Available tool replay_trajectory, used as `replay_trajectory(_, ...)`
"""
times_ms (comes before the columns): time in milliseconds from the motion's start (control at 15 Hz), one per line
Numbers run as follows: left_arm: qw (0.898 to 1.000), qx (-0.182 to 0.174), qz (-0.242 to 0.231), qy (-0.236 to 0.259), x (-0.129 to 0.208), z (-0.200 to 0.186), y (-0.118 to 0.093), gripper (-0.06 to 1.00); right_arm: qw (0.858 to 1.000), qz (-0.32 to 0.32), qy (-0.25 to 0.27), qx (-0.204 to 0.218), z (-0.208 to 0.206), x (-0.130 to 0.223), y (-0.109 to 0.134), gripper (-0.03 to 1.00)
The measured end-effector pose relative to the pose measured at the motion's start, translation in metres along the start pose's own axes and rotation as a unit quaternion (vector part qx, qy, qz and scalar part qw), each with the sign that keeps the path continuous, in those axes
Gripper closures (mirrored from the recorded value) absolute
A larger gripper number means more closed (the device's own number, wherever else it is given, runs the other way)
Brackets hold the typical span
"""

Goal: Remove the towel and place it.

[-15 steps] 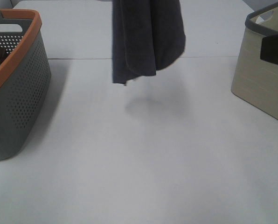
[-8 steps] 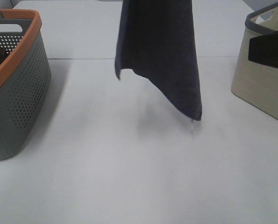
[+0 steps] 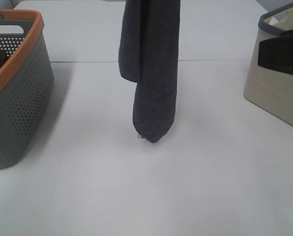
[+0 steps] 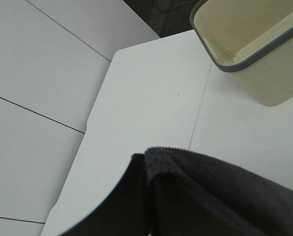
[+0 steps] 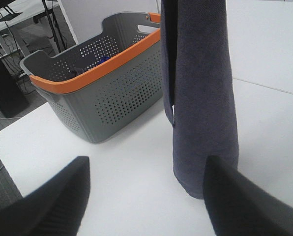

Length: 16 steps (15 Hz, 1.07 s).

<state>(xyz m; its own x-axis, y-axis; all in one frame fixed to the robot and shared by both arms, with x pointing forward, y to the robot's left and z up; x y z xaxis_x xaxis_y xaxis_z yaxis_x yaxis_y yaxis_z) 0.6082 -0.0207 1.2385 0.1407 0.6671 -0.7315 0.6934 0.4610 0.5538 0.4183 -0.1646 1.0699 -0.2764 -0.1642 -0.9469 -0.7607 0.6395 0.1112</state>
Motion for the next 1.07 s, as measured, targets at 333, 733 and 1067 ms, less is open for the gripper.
replay_trajectory(333, 1.000, 0.001, -0.010, 0.001, 0.000, 0.000, 0.000, 0.94, 1.000, 0.005, -0.015, -0.019, 0.002, -0.005, 0.004, 0.40)
replay_trajectory(733, 1.000, 0.001, -0.011, 0.002, 0.001, 0.000, -0.001, 0.94, 0.998, 0.011, -0.035, -0.048, 0.040, -0.003, -0.030, 0.41)
replay_trajectory(1067, 1.000, 0.002, -0.011, 0.003, 0.001, 0.000, -0.001, 0.94, 0.995, 0.029, -0.057, -0.080, 0.076, 0.008, -0.060, 0.41)
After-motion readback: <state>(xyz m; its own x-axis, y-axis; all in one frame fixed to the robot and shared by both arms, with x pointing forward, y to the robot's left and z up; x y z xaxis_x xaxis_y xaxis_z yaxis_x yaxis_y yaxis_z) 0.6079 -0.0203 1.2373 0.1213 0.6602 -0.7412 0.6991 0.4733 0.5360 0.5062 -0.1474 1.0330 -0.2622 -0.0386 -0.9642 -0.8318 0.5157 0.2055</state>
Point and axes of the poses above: a point on each arm's last joint axis where the gripper is mounted, z pointing out along that axis toward the gripper, y along the wrist's bending axis when the last joint is at zero, x = y × z, the point moved 9 cm from there along z, pointing out along that axis toward the gripper, and after that the axes turned 9 degrees about -z, right-handed, at the moved point
